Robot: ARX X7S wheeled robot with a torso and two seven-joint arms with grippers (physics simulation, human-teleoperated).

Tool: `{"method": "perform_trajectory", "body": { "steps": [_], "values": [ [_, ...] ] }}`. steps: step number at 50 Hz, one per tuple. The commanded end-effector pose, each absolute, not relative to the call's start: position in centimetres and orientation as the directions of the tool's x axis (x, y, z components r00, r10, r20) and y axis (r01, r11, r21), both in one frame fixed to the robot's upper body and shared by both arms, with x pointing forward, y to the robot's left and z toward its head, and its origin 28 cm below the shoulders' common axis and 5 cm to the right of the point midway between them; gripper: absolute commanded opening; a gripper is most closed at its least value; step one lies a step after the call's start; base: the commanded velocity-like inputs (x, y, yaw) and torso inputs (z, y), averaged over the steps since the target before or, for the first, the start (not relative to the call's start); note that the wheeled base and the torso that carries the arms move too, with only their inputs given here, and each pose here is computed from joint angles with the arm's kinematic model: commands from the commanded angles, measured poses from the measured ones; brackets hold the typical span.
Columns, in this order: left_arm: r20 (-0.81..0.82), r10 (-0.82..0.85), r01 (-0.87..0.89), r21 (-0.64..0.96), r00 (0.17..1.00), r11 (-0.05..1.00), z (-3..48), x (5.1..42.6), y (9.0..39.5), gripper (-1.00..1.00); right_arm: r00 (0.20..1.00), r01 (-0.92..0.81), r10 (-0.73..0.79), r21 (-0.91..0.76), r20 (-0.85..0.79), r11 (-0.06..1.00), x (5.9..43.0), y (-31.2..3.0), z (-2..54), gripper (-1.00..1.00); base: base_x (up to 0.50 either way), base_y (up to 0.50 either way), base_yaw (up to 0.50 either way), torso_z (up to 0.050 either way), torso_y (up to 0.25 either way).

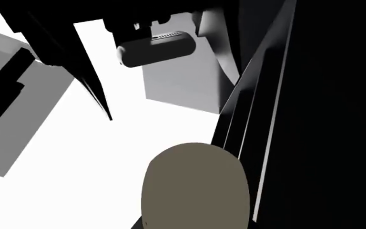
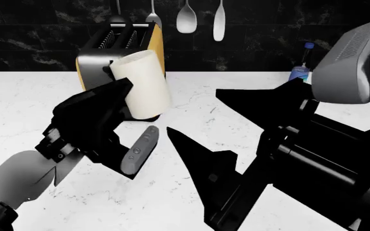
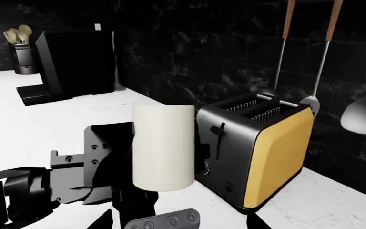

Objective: A wet mug is on the counter and needs to be dried. Pick it up and place it upside down in the open cabinet.

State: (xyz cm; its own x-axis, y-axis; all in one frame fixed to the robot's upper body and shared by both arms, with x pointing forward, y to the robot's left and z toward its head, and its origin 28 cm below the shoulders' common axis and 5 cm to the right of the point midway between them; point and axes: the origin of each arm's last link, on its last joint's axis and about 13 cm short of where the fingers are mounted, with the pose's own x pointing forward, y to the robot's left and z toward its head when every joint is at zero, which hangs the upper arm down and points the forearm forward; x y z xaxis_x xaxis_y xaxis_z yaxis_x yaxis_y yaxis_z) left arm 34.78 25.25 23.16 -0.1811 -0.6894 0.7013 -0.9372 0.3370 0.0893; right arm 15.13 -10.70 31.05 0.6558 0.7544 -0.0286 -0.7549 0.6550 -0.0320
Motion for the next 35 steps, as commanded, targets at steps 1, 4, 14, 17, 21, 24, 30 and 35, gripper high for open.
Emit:
{"method": "perform_trajectory", "body": {
  "steps": [1, 4, 14, 17, 21, 24, 30, 35],
  "values": [
    [0.695, -0.683, -0.93, 0.056, -0.225, 0.364, 23.3, 34.5, 24.7, -1.0, 0.633, -0.774, 0.774, -0.021, -0.026, 0.632, 15.1, -10.1, 30.8, 1.0, 0.0, 0.0, 0.0, 0.0, 0.0],
    [0.695, -0.681, -0.928, 0.056, -0.229, 0.369, 23.2, 34.5, 24.5, -1.0, 0.631, -0.776, 0.776, -0.022, -0.022, 0.63, 15.0, -10.1, 30.9, 1.0, 0.0, 0.0, 0.0, 0.0, 0.0],
    [0.7, -0.668, -0.915, 0.051, -0.254, 0.401, 23.1, 33.5, 23.8, -1.0, 0.629, -0.778, 0.777, -0.02, -0.02, 0.629, 15.2, -10.0, 30.6, 1.0, 0.0, 0.0, 0.0, 0.0, 0.0],
    [0.703, -0.662, -0.911, 0.05, -0.26, 0.41, 23.2, 33.3, 23.6, -1.0, 0.627, -0.779, 0.779, -0.018, -0.021, 0.627, 15.3, -9.9, 30.5, 1.0, 0.0, 0.0, 0.0, 0.0, 0.0],
    [0.707, -0.654, -0.905, 0.045, -0.27, 0.422, 23.5, 32.9, 23.5, -1.0, 0.627, -0.779, 0.779, -0.013, -0.023, 0.626, 15.5, -9.8, 30.4, 1.0, 0.0, 0.0, 0.0, 0.0, 0.0],
    [0.709, -0.651, -0.903, 0.045, -0.272, 0.427, 23.7, 32.8, 23.3, -1.0, 0.626, -0.78, 0.78, -0.009, -0.024, 0.626, 15.5, -9.8, 30.2, 1.0, 0.0, 0.0, 0.0, 0.0, 0.0],
    [0.71, -0.647, -0.9, 0.044, -0.278, 0.434, 23.8, 32.6, 23.1, -1.0, 0.626, -0.78, 0.78, -0.004, -0.024, 0.626, 15.6, -9.8, 30.2, 1.0, 0.0, 0.0, 0.0, 0.0, 0.003],
    [0.709, -0.648, -0.898, 0.049, -0.277, 0.437, 23.8, 32.8, 22.9, -1.0, 0.62, -0.785, 0.784, 0.008, -0.028, 0.62, 15.7, -9.6, 29.9, 1.0, 0.0, 0.0, 0.0, 0.0, 0.0]
  ]
}}
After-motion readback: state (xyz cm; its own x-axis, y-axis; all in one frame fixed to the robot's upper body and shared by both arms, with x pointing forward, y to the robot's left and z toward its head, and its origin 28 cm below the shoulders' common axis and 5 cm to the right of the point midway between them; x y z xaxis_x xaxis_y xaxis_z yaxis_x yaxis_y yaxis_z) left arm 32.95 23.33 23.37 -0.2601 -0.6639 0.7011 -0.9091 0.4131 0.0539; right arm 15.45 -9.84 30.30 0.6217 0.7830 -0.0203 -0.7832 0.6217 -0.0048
